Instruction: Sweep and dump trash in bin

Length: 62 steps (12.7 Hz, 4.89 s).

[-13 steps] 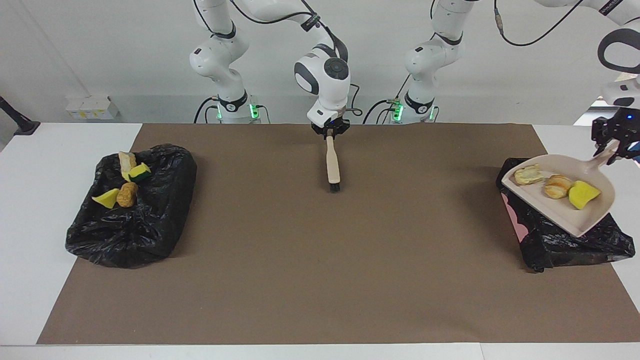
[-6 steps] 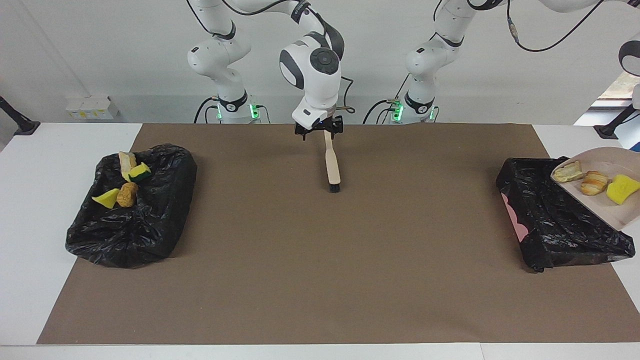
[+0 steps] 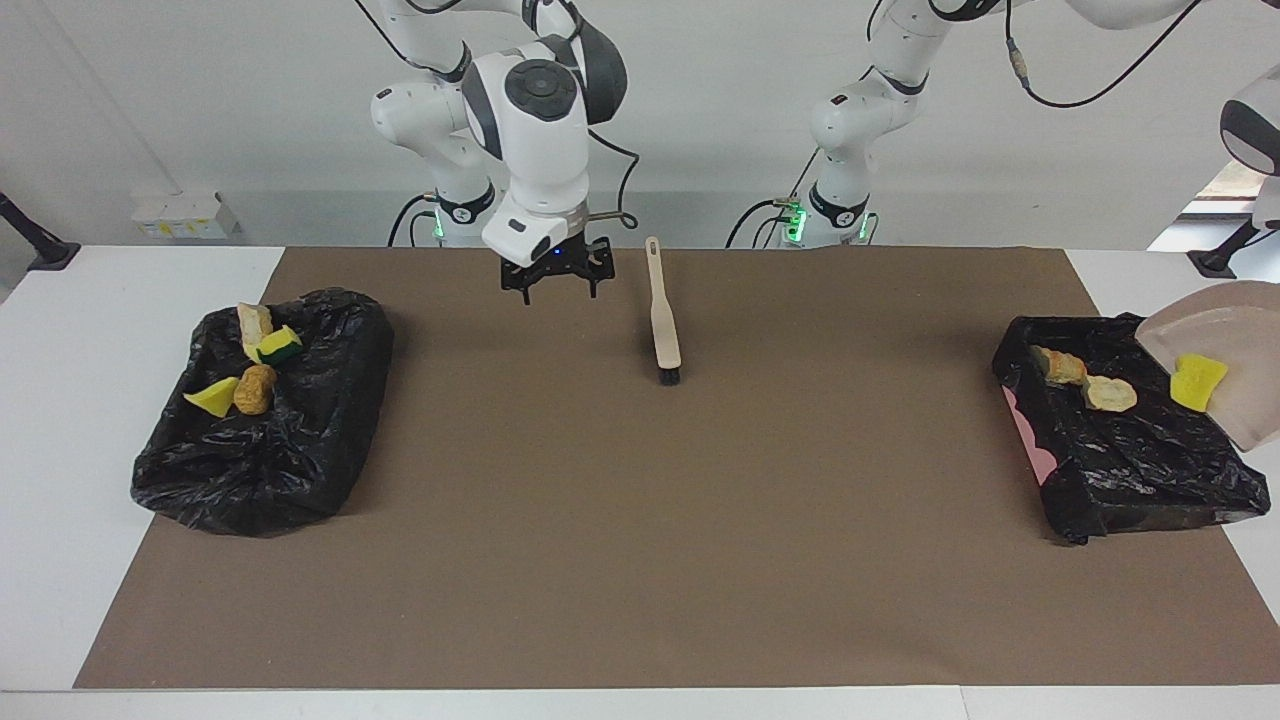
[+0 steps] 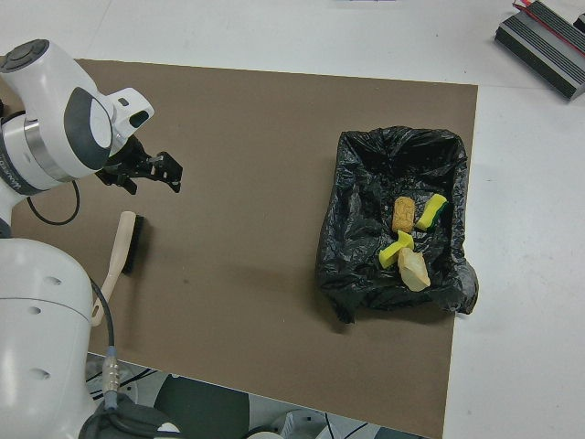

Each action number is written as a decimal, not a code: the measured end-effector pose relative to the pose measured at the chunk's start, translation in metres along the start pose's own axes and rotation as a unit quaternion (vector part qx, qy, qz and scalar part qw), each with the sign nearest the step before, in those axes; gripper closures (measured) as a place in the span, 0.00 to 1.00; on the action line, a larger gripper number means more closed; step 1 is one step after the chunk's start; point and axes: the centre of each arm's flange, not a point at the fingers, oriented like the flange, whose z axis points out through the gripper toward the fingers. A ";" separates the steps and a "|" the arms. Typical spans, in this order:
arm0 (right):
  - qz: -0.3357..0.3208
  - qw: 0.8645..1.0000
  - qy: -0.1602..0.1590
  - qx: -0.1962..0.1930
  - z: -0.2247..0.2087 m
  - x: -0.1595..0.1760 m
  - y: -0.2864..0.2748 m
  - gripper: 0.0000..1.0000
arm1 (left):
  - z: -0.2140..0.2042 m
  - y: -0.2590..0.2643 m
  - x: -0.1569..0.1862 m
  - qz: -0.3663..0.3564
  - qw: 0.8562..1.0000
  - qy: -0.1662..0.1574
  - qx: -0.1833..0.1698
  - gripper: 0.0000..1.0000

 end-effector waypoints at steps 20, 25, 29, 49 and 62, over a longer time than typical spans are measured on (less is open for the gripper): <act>0.087 0.996 0.027 -0.005 -0.086 -0.004 0.236 0.00 | -0.271 0.001 0.379 -0.419 0.830 0.306 -0.203 0.68; 0.083 0.996 0.027 -0.003 -0.087 -0.003 0.231 0.00 | -0.340 0.019 0.520 -0.532 0.741 0.320 -0.258 0.68; 0.084 0.996 0.027 -0.003 -0.087 -0.003 0.231 0.00 | -0.378 0.022 0.577 -0.582 0.695 0.309 -0.286 0.68; 0.102 0.994 0.038 0.017 -0.096 -0.007 0.247 0.00 | -0.305 0.021 0.288 -0.549 0.735 0.312 -0.247 0.00; 0.101 0.994 0.039 0.017 -0.096 -0.007 0.247 0.00 | -0.322 0.027 0.149 -0.542 0.721 0.330 -0.277 0.00</act>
